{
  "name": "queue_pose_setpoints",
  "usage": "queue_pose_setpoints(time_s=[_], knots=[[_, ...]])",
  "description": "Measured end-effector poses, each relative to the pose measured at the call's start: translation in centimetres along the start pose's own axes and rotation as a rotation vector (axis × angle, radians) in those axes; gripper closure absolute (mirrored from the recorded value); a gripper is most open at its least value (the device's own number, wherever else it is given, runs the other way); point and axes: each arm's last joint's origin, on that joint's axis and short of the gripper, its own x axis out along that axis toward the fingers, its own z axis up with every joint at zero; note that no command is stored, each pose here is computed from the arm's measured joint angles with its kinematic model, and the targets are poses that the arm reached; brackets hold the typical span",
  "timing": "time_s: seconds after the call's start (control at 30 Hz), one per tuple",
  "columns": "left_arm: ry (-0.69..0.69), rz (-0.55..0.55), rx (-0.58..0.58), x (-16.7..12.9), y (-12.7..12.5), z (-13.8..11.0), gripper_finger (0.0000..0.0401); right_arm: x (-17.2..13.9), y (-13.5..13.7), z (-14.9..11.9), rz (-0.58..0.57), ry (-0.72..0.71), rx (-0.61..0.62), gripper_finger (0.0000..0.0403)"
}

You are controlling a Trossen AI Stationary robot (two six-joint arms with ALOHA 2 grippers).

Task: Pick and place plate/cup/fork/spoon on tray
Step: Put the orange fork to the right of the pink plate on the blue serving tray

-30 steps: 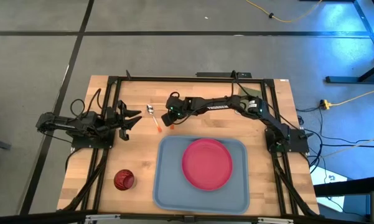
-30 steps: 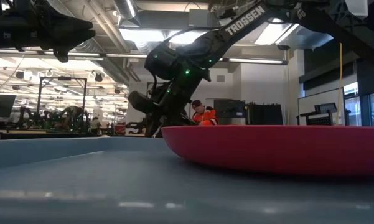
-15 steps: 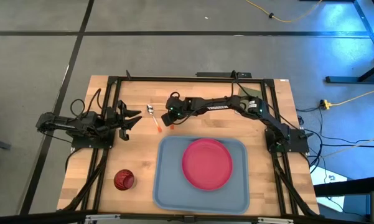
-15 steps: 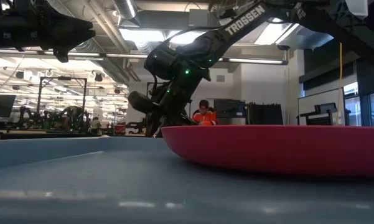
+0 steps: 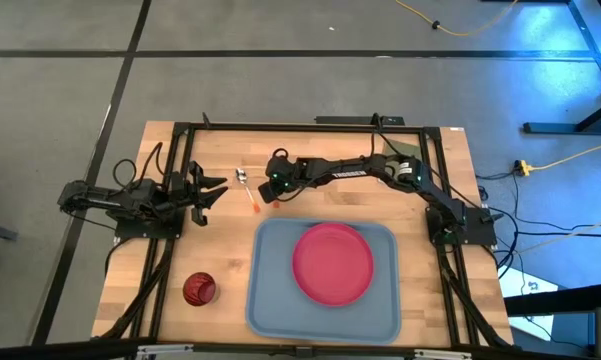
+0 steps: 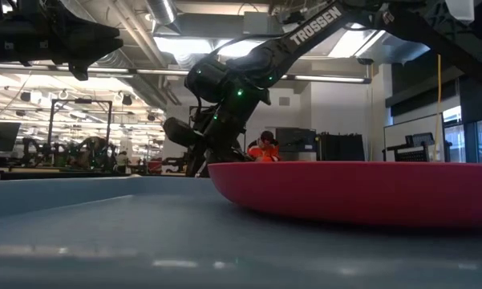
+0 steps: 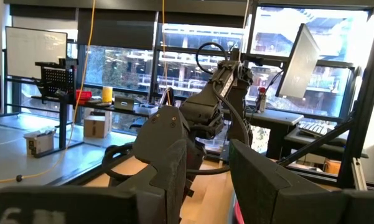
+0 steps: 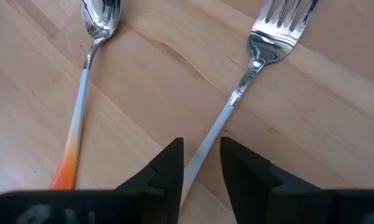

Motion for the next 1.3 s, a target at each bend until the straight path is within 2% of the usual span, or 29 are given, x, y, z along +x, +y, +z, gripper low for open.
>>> queue_pose_setpoints(time_s=[0.73,1.3], knots=[[0.0,0.0,0.0,0.0,0.0,0.0,0.0286,0.8,-0.2,-0.8,-0.05,0.055,0.003,0.0295],[0.0,0.0,0.0,0.0,0.0,0.0,0.0286,0.5,-0.7,-1.6,-0.128,0.124,-0.039,0.036]])
